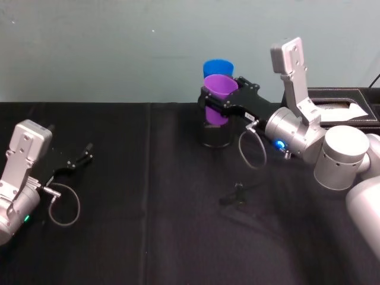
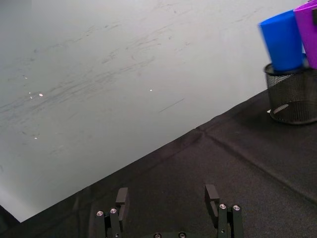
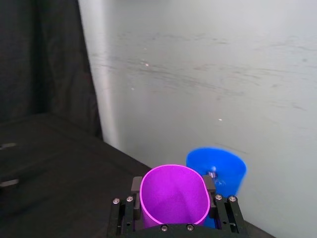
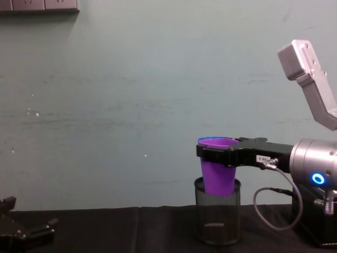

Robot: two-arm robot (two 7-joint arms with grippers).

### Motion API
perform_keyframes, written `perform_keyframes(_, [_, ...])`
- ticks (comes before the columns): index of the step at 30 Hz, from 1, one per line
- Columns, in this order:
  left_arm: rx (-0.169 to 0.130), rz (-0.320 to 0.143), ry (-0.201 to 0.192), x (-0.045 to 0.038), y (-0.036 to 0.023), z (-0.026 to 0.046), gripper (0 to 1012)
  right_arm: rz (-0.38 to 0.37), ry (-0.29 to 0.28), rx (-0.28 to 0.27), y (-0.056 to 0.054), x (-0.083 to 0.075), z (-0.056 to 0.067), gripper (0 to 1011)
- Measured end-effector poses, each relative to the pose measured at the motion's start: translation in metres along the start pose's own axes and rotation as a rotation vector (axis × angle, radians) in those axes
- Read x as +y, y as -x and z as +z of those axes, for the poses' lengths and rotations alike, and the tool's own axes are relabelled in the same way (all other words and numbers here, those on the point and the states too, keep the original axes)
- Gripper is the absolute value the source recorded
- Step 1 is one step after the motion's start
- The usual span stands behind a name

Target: Pick up one cup with a gripper and tap it against the other cup.

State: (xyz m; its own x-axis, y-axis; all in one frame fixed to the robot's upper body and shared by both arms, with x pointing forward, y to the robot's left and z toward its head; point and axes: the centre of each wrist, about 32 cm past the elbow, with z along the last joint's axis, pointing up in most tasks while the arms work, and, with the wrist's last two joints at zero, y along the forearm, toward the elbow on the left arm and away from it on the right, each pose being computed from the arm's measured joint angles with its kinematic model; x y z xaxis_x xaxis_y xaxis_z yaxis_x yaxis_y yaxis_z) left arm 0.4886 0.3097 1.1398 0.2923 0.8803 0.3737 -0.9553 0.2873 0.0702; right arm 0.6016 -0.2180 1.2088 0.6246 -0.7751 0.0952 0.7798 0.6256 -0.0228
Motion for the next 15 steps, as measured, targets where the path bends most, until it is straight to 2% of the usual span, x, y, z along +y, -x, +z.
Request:
perform_keyframes(6, [0.0, 0.0, 0.0, 0.0, 0.0, 0.0, 1000, 0.037, -0.014, 0.01, 0.017, -0.011, -0.005, 730])
perform_keyframes(15, [0.0, 0.0, 0.0, 0.0, 0.0, 0.0, 1000, 0.048, -0.002, 0.015, 0.049, -0.047, -0.016, 730])
